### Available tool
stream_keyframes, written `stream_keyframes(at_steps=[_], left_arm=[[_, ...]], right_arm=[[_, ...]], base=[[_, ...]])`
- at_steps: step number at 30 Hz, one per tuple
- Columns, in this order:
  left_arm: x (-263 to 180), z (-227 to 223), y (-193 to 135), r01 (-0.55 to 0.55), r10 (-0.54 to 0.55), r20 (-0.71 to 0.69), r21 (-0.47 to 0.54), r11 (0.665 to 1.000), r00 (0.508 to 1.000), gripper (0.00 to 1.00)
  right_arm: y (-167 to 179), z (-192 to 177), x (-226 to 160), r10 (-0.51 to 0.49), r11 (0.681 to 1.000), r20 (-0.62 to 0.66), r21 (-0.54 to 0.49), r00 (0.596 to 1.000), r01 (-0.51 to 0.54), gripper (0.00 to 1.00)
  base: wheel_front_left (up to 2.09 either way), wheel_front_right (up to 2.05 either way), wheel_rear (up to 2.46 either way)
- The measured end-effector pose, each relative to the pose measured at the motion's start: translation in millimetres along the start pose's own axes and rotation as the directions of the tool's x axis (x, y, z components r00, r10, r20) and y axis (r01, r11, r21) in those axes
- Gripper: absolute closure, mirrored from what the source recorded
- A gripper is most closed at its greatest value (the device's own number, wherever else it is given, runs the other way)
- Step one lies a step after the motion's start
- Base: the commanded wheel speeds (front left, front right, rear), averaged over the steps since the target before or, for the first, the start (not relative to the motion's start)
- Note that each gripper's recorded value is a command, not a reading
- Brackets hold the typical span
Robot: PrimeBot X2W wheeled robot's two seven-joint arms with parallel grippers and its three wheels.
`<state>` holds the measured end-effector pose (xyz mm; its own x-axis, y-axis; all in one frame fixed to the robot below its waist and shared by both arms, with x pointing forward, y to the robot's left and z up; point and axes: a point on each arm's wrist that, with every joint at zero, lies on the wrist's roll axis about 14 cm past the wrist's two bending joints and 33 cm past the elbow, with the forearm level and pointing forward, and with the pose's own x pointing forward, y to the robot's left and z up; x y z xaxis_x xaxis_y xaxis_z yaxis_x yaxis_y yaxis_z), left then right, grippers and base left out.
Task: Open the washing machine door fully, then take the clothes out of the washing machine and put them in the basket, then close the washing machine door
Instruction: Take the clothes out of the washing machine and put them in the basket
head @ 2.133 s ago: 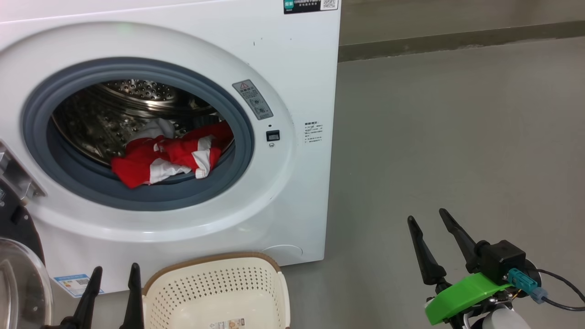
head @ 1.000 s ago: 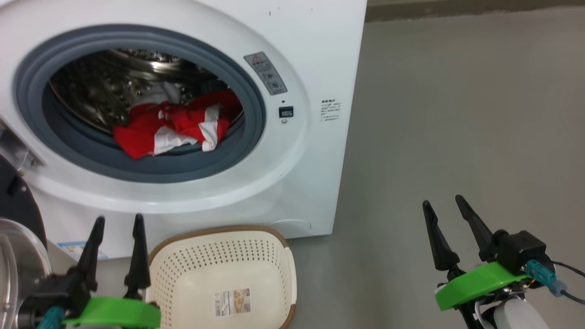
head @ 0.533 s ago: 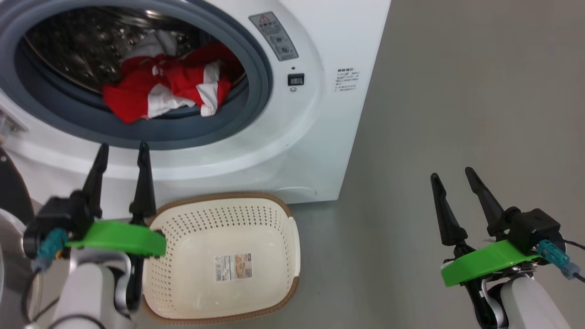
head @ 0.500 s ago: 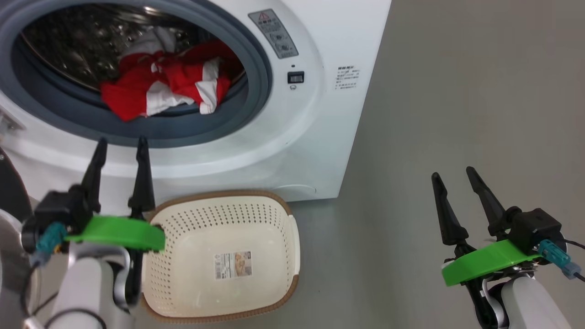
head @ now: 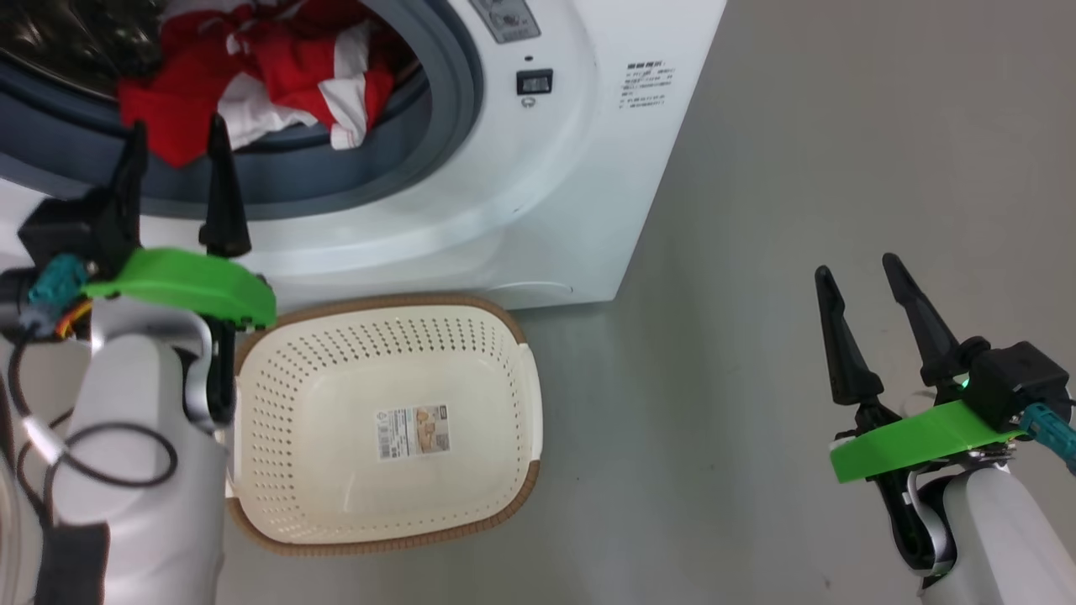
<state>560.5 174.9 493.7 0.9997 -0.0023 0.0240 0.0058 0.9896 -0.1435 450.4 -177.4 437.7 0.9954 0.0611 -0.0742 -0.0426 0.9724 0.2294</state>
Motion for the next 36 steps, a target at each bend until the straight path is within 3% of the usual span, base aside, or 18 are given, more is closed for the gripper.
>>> stream_keyframes(at_steps=[6,11,19,36], left_arm=[[27.2,-21.6,-4.5,0.005,-0.004,-0.07,0.013,1.0,0.998,0.0],[49.4,-35.0,2.6,-0.01,0.02,-0.121,0.085,0.996,0.992,0.0],[60.2,-76.8,6.1,-0.003,0.059,-0.273,0.201,0.98,0.96,0.0],[69.8,-117.9,12.2,0.018,0.104,-0.435,0.267,0.964,0.895,0.0]], right_arm=[[-2.8,-7.3,11.3,0.004,1.0,-0.011,-0.009,1.0,-0.004,0.0],[-7.5,-15.5,17.2,0.005,1.0,-0.03,-0.025,1.0,-0.006,0.0],[-20.9,-22.9,9.9,-0.028,0.999,-0.056,-0.038,0.998,0.026,0.0],[-31.0,-37.0,1.1,-0.063,0.998,-0.098,-0.025,0.993,0.061,0.0]], base=[[0.0,0.0,0.0],[0.0,0.0,0.0],[0.0,0.0,0.0],[0.0,0.0,0.0]])
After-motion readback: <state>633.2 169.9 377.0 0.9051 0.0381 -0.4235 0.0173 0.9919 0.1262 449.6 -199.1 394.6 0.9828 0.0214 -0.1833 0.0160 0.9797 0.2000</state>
